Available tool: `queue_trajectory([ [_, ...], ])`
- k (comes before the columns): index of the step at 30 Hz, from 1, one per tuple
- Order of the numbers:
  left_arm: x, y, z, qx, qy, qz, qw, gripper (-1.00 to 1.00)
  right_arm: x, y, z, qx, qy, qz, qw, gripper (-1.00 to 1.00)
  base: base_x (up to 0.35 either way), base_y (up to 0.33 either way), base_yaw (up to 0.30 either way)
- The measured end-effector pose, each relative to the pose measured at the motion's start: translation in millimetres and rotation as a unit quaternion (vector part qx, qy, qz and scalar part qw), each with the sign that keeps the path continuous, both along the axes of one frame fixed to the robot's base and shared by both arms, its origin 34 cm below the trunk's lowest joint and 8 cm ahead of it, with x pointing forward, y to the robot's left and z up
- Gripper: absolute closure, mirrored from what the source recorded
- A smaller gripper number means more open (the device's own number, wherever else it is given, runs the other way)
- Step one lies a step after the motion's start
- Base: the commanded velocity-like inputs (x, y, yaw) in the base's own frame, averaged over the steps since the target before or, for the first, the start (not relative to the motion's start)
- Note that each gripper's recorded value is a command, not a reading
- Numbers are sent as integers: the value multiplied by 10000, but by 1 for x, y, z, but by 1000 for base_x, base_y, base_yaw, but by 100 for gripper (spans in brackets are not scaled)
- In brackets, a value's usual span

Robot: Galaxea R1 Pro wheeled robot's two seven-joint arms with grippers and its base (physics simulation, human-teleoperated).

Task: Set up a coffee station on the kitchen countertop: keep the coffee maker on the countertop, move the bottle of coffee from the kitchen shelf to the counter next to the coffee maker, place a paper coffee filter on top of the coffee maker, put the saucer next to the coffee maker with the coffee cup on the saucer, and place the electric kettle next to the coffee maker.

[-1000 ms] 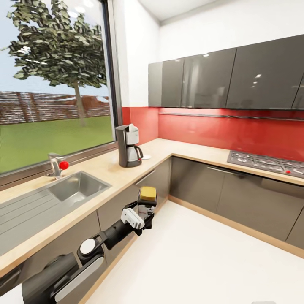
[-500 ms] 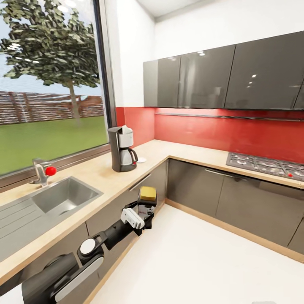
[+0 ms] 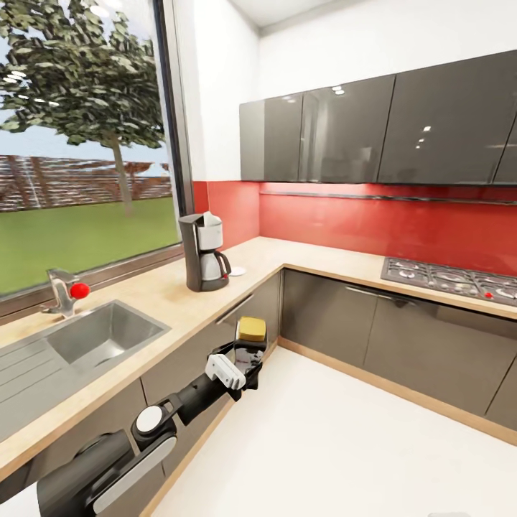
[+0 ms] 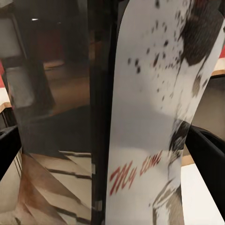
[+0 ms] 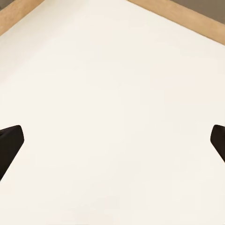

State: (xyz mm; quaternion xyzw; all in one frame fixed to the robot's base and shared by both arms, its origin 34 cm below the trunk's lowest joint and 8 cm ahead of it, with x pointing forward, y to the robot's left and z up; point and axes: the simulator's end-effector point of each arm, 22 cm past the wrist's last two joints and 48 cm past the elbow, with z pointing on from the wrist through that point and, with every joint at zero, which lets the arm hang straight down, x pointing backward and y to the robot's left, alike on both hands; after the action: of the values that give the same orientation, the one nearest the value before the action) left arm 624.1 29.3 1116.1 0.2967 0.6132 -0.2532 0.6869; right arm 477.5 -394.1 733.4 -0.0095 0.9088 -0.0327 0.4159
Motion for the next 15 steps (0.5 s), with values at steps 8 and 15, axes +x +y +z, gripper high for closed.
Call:
queue_trajectory([
  [8, 2, 0, -9, 1, -1, 1, 10000, 100, 0, 0, -10, 2, 17, -2, 10000, -100, 0, 0, 0],
  [15, 7, 3, -22, 39, 43, 43, 10000, 100, 1, 0, -19, 3, 30, -4, 10000, -100, 0, 0, 0],
])
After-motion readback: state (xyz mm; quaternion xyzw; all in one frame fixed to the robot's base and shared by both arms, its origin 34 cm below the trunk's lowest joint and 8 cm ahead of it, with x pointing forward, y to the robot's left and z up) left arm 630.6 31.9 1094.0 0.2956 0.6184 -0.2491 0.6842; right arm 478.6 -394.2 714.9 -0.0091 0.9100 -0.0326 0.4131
